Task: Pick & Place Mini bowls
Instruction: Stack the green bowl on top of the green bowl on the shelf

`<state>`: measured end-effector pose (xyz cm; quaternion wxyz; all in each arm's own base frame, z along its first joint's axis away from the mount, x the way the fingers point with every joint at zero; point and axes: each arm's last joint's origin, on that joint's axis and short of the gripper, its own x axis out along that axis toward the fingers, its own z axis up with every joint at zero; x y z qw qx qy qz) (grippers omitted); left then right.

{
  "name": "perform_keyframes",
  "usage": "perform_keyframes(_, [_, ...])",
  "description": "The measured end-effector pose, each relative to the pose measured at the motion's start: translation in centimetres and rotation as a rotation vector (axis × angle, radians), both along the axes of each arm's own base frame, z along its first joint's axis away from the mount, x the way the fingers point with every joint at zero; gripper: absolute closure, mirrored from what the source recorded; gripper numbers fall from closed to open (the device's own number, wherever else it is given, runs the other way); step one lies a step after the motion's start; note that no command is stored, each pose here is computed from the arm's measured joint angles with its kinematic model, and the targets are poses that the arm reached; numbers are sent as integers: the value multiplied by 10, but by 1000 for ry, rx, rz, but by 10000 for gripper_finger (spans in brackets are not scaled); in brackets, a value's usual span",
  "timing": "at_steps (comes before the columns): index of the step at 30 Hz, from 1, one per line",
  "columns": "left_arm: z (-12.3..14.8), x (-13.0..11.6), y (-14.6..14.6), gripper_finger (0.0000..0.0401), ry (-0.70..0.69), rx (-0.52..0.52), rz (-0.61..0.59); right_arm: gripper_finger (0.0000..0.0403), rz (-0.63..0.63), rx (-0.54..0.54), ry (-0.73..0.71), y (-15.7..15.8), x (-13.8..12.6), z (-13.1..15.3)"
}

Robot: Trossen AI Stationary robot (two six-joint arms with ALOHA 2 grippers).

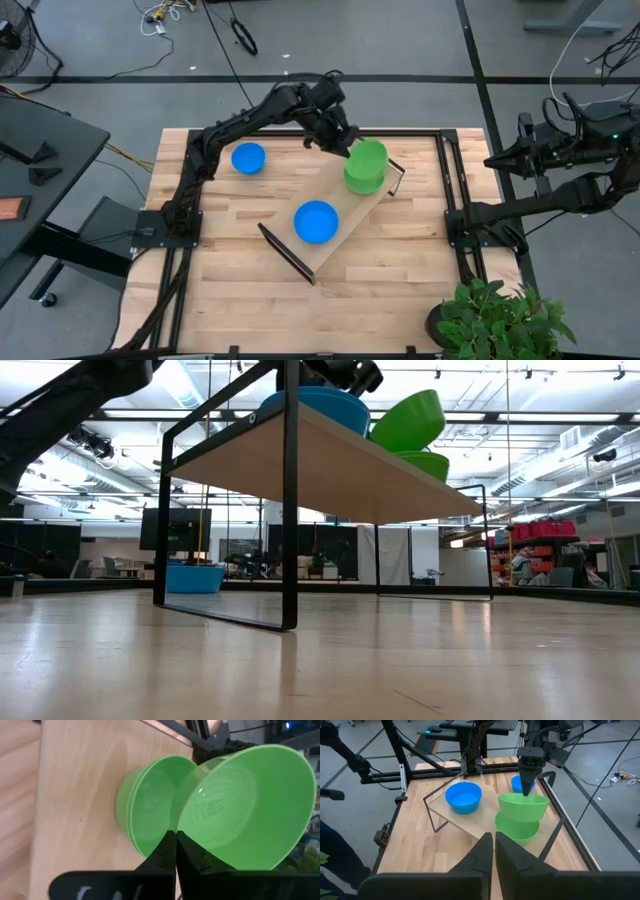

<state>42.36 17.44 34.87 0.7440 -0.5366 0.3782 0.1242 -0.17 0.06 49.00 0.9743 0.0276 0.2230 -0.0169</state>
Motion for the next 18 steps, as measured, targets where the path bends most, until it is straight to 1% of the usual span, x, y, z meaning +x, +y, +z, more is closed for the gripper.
perform_keyframes(5, [-1,4,-10,401,39,-41,78,380,0,0,0,0,0,0])
perform_keyframes(11, [-2,5,-16,401,88,-31,153,380,0,0,0,0,0,0])
perform_keyframes(18, [-8,-1,-21,401,215,-37,221,380,0,0,0,0,0,0])
